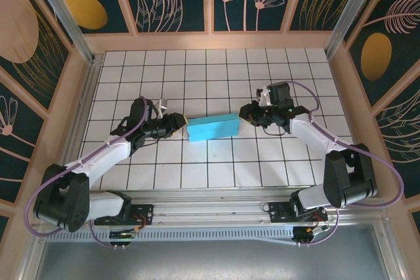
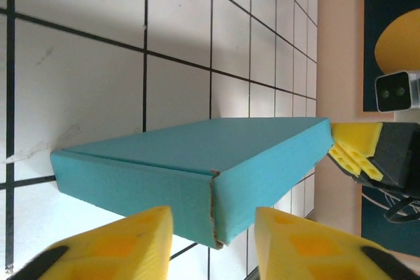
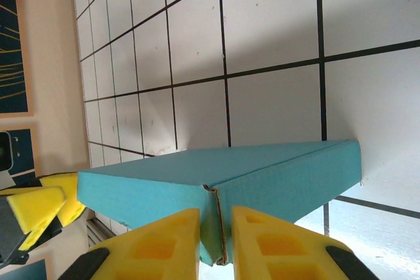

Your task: Fold the paper box

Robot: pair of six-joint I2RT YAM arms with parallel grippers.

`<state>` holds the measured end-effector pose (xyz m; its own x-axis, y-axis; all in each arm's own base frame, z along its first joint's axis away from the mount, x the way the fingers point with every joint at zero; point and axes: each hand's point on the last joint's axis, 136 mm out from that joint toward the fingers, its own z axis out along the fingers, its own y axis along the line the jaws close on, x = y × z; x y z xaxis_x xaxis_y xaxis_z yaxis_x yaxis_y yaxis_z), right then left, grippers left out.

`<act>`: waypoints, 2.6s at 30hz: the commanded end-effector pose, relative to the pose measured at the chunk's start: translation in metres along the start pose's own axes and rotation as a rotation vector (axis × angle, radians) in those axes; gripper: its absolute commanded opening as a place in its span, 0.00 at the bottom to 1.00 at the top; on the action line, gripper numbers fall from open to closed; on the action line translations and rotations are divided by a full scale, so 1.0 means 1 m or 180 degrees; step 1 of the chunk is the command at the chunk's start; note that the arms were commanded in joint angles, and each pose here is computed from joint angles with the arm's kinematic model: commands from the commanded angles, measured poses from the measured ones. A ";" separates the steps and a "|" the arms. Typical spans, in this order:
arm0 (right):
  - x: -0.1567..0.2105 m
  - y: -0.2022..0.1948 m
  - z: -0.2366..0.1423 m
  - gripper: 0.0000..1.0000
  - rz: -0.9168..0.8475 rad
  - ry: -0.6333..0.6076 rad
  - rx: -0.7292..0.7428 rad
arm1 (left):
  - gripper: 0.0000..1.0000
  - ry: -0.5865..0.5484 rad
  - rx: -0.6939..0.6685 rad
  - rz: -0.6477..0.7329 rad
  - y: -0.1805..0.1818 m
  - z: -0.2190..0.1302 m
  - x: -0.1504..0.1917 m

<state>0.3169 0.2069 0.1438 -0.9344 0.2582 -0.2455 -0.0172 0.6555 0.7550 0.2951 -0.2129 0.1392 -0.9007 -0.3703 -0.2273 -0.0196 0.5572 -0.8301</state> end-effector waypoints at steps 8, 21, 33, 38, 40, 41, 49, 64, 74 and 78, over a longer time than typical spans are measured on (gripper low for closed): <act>0.018 -0.025 0.004 0.14 0.0052 0.0102 0.0210 | 0.13 0.0109 -0.0098 -0.0096 0.020 0.007 0.013; 0.059 -0.025 -0.036 0.26 0.0070 0.0048 0.0237 | 0.27 0.0173 0.0157 -0.0258 0.008 -0.025 0.047; 0.077 -0.046 -0.023 0.49 0.0198 0.0134 0.0245 | 0.50 0.0149 -0.0142 -0.0248 0.040 -0.014 0.050; 0.094 -0.061 0.002 0.56 0.0083 0.0344 0.0385 | 0.58 0.0273 -0.0164 -0.0228 0.052 0.000 0.060; 0.103 -0.067 0.012 0.55 0.0072 0.0434 0.0440 | 0.60 0.0321 -0.0200 -0.0217 0.058 0.007 0.066; 0.108 -0.070 0.016 0.54 0.0081 0.0479 0.0454 | 0.60 0.0350 -0.0218 -0.0220 0.061 0.010 0.068; 0.121 -0.073 0.031 0.43 0.0095 0.0584 0.0485 | 0.60 0.0616 -0.0354 -0.0107 0.068 0.038 0.095; 0.058 -0.054 0.051 0.30 0.0325 -0.0095 0.0417 | 0.35 0.0289 -0.0591 0.0203 0.041 0.075 0.041; -0.051 -0.034 0.102 0.30 0.0248 -0.0456 0.0256 | 0.33 -0.0025 -0.0634 0.0406 0.022 0.150 -0.043; -0.092 -0.024 0.119 0.31 0.0181 -0.0541 0.0218 | 0.33 -0.0216 -0.0655 0.0492 0.011 0.163 -0.092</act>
<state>0.4288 0.2038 0.0466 -0.8205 0.4926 -0.2900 0.2179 0.7385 0.6380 0.4343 -0.2551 0.0391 -0.8490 -0.3986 -0.3469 -0.1252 0.7896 -0.6007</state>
